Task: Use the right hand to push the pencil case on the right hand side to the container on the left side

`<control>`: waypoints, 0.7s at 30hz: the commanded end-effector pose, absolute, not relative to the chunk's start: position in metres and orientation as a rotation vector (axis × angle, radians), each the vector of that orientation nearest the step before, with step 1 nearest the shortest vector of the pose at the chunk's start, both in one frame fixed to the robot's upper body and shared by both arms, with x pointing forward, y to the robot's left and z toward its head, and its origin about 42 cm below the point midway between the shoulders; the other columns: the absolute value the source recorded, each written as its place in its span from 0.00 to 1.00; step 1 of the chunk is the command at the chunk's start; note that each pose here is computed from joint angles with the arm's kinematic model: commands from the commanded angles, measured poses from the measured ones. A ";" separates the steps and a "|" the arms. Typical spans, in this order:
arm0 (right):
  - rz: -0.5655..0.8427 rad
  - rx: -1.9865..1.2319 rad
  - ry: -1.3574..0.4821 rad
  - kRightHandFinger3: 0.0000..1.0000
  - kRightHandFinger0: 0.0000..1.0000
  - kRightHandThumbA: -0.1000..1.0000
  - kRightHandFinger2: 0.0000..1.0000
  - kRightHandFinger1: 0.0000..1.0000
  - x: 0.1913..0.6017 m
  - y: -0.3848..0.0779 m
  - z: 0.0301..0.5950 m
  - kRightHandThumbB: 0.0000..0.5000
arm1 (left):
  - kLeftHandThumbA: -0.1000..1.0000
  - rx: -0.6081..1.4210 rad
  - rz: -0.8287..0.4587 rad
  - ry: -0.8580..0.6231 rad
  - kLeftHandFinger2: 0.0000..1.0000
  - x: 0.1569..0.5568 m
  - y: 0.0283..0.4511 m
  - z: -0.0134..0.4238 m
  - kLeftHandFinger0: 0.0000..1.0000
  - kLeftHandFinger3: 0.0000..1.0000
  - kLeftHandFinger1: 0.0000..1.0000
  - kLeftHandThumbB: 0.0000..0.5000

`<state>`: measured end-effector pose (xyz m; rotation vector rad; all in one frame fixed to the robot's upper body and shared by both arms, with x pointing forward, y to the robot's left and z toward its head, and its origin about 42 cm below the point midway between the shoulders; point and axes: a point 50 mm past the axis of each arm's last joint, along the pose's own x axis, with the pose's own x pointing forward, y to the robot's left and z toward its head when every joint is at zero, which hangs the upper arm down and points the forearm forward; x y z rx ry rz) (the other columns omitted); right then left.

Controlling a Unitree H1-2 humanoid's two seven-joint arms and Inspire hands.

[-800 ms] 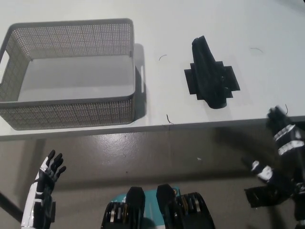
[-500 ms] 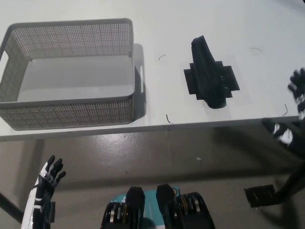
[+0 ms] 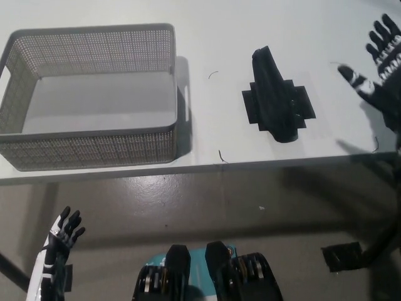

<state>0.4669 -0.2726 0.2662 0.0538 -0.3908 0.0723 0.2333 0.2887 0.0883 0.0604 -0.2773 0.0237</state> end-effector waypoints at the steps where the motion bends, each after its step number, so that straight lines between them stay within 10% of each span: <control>1: 0.103 0.111 -0.384 1.00 1.00 1.00 1.00 1.00 0.508 -0.275 0.293 0.53 | 1.00 0.066 0.011 -0.341 1.00 0.229 0.289 0.098 1.00 1.00 1.00 0.75; 8: 0.094 0.162 -0.272 1.00 1.00 1.00 1.00 1.00 0.565 -0.270 0.300 0.43 | 1.00 0.059 0.016 -0.342 1.00 0.226 0.289 0.098 1.00 1.00 1.00 0.73; 21: 0.079 0.220 -0.101 1.00 1.00 1.00 1.00 1.00 0.590 -0.237 0.304 0.56 | 1.00 0.032 0.011 -0.338 1.00 0.216 0.282 0.096 1.00 1.00 1.00 0.78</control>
